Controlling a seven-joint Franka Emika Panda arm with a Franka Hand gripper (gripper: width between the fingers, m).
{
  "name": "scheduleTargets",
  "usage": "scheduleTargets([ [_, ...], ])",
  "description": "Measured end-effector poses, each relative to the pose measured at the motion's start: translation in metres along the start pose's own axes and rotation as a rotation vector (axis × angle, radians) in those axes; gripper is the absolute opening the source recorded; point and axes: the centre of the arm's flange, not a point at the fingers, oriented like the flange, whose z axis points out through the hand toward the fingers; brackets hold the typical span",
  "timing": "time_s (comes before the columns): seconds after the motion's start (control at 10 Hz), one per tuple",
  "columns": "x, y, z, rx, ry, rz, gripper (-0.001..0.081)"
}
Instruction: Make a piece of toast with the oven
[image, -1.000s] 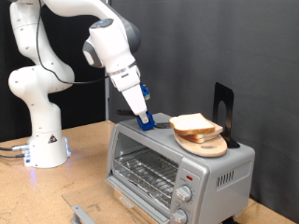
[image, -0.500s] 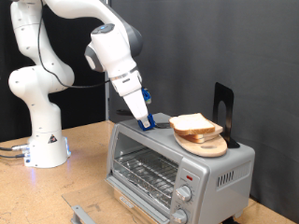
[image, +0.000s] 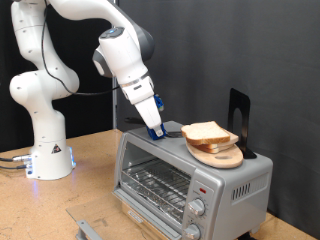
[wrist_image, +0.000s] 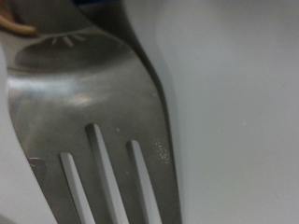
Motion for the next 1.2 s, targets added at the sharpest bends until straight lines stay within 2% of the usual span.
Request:
scheduleTargets([
  [0.2,0.0,-0.002,0.001,-0.004,-0.006,0.022,0.0673],
  [0.3,-0.001,-0.002,0.002,-0.008,-0.01,0.033,0.0506],
  [0.4,-0.001,-0.003,0.002,-0.011,-0.013,0.04,0.0506],
  [0.5,-0.001,-0.003,0.003,-0.014,-0.014,0.043,0.0359],
  [0.9,0.0,-0.007,0.002,-0.031,-0.046,0.052,0.0361],
  [1.1,0.0,-0.013,-0.006,-0.008,-0.044,0.043,0.0361],
  [1.2,0.002,-0.017,-0.017,0.013,-0.036,0.033,0.0361],
])
